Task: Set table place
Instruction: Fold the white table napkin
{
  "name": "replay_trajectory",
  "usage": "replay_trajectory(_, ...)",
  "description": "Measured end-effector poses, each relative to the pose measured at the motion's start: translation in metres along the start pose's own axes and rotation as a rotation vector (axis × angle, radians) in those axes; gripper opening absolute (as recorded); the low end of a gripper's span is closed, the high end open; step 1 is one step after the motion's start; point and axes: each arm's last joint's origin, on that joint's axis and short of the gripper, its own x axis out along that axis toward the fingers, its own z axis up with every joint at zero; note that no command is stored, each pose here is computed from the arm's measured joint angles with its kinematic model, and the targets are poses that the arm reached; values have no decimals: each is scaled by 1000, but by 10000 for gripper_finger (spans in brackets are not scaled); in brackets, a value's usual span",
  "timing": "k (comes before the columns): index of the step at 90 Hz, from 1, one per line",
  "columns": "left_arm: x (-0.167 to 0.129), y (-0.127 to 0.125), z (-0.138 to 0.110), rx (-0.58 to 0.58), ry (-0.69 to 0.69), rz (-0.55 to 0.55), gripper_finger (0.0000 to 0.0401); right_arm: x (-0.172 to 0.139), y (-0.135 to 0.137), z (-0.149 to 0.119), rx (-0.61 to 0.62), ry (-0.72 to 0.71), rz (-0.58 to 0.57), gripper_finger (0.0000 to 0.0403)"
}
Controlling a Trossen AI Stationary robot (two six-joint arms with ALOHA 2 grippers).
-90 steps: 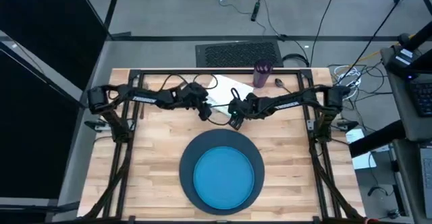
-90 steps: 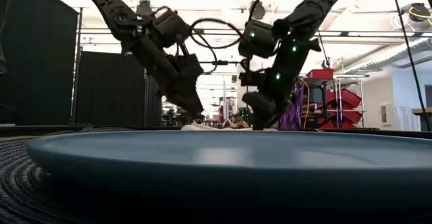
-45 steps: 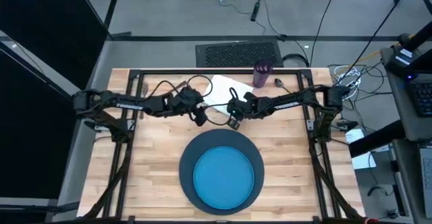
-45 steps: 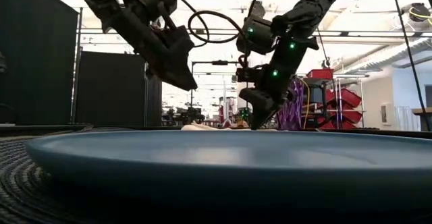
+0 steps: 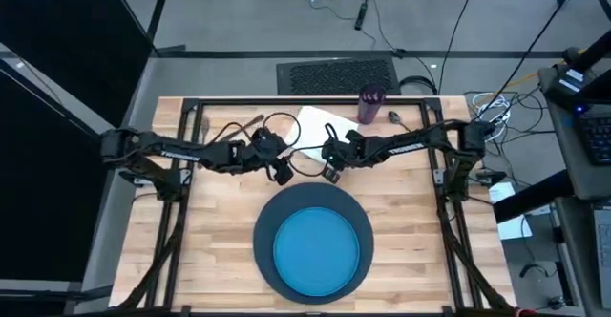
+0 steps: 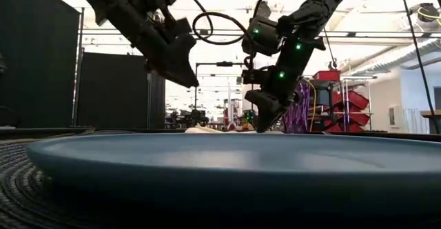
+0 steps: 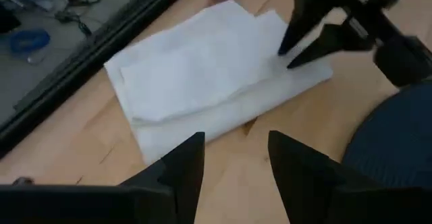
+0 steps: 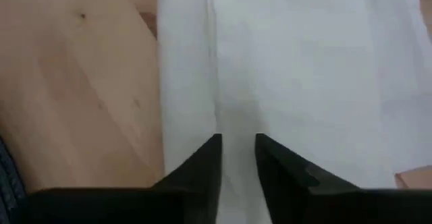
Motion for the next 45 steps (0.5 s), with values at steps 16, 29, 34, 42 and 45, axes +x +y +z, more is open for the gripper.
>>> replay_trajectory(16, -11, -6, -1, 1, -20, 76, 151, -1, -7, -3, -20, 50, -10, 166)
replay_trajectory(29, -14, -10, -5, 11, 0, 105, 151, 1, -7, -4, -15, 75, 43, 175)
replay_trajectory(34, -15, -12, -6, 14, -1, 101, 151, 1, -7, -3, -15, 73, 42, 172)
replay_trajectory(42, -16, -14, -6, 19, -5, 94, 151, 1, -8, -3, -6, 74, 40, 161)
replay_trajectory(45, -16, -15, -6, 21, -6, 95, 151, 2, -9, -3, -1, 74, 37, 155)
